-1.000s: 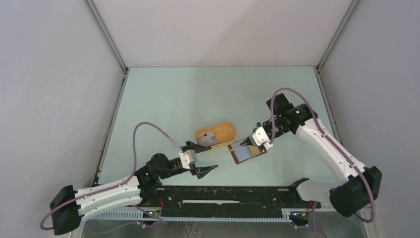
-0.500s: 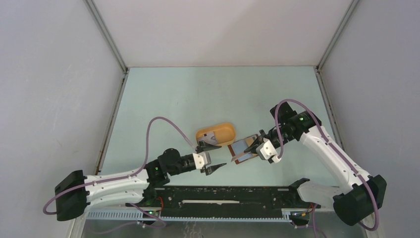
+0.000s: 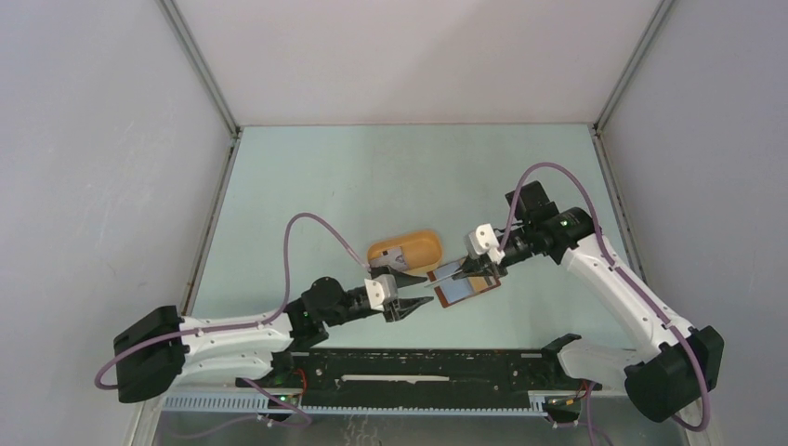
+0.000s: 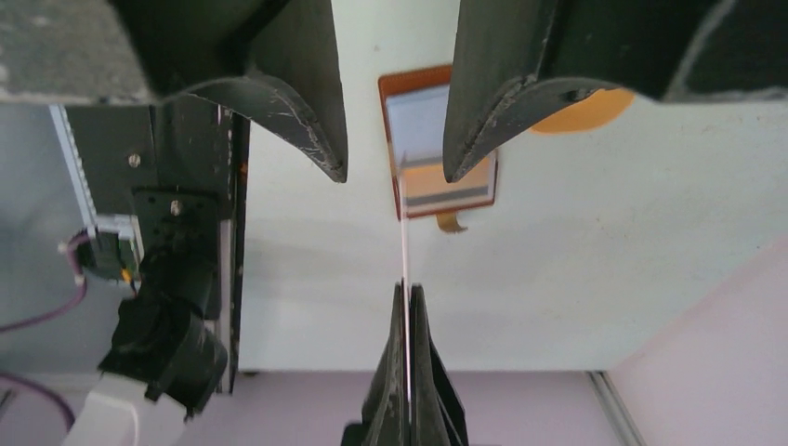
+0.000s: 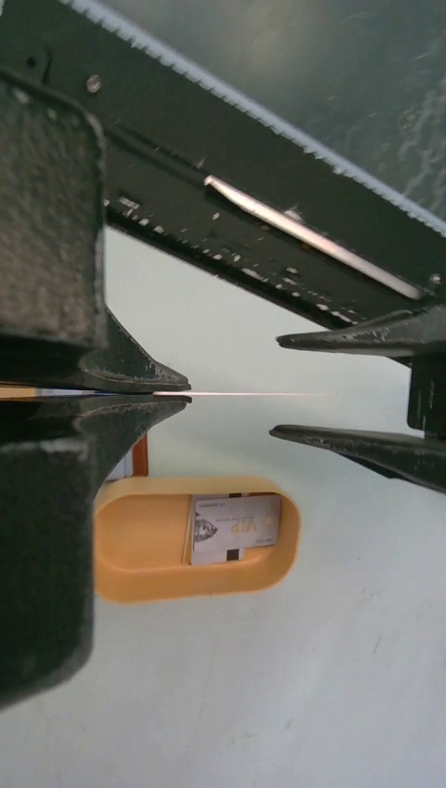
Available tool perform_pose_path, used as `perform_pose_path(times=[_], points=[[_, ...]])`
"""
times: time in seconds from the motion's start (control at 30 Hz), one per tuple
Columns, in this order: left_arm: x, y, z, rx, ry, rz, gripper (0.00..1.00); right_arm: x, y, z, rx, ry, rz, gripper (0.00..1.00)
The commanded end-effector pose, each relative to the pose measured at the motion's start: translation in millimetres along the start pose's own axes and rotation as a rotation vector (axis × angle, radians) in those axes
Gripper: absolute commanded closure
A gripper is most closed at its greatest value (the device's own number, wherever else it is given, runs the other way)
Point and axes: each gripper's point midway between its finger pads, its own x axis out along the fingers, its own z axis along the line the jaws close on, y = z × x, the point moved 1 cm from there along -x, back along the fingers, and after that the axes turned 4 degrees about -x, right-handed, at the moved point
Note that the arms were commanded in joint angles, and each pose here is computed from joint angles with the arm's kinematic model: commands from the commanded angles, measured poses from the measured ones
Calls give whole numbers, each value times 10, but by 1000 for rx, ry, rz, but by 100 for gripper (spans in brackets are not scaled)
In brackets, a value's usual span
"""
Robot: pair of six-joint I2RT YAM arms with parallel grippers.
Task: Put the credit cards into the card holder
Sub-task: Pick up the credit card from the storage box.
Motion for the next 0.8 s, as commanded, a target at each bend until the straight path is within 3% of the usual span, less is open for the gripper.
perform_pose_path(times=[0.0,0.13,0.33,0.5,0.63,0.77], points=[[64,-440,112,-76,-72,-204,54,13,-170,-152,228,49,-99,100],[87,-466,134,-92,-82,-226,59,36,-205,-180,296,37,-140,100],[76,-434,185,-131,-102,-221,81,53,-193,-204,349,32,-149,100],[97,-348,216,-173,-78,-173,88,64,-174,-204,364,28,-149,100],[101,-268,235,-232,-36,-132,100,69,-147,-198,366,27,-139,91],[95,-209,284,-295,-12,-81,100,84,-63,-184,393,22,-112,72]])
